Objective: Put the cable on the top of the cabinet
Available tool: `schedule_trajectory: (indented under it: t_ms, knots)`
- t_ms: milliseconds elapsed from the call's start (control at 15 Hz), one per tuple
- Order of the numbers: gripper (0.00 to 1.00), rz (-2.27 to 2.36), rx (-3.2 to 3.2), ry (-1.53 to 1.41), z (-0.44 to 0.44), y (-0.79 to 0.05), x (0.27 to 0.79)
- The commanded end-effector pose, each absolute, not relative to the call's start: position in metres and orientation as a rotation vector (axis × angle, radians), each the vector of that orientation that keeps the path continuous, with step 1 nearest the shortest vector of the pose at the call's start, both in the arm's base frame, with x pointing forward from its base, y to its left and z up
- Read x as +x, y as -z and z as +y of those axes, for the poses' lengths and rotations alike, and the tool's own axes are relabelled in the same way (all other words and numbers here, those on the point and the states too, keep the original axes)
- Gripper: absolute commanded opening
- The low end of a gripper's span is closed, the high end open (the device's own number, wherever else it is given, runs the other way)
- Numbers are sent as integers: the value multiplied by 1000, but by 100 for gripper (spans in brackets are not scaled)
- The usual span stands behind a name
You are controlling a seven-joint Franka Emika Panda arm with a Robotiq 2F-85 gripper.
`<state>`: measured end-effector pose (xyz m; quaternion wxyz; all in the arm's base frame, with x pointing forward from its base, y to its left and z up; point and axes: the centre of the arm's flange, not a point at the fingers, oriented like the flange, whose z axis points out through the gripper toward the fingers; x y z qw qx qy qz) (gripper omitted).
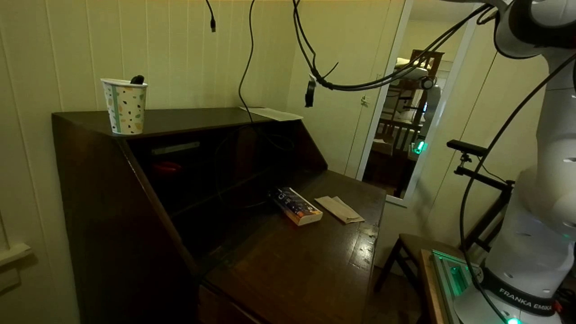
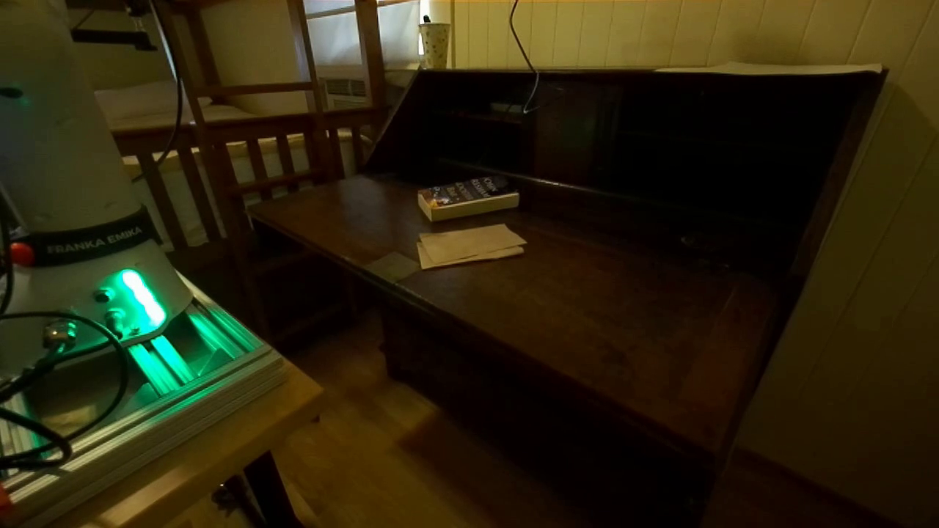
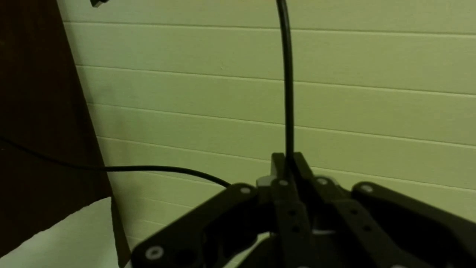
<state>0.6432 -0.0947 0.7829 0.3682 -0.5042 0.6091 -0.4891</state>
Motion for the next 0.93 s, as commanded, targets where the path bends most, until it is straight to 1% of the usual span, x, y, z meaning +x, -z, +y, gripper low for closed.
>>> schedule_trajectory:
  t_ms: [0, 200, 600, 733, 867]
  knots:
    - [1, 1563, -1292, 1256, -95, -783, 644]
    - [1, 1588, -1082, 1272, -94, -808, 675]
    - [1, 1545, -769, 1242, -113, -878, 689]
    - [1, 1543, -670, 1175, -111, -881, 698]
    - [1, 1543, -610, 1064, -103, -867, 714]
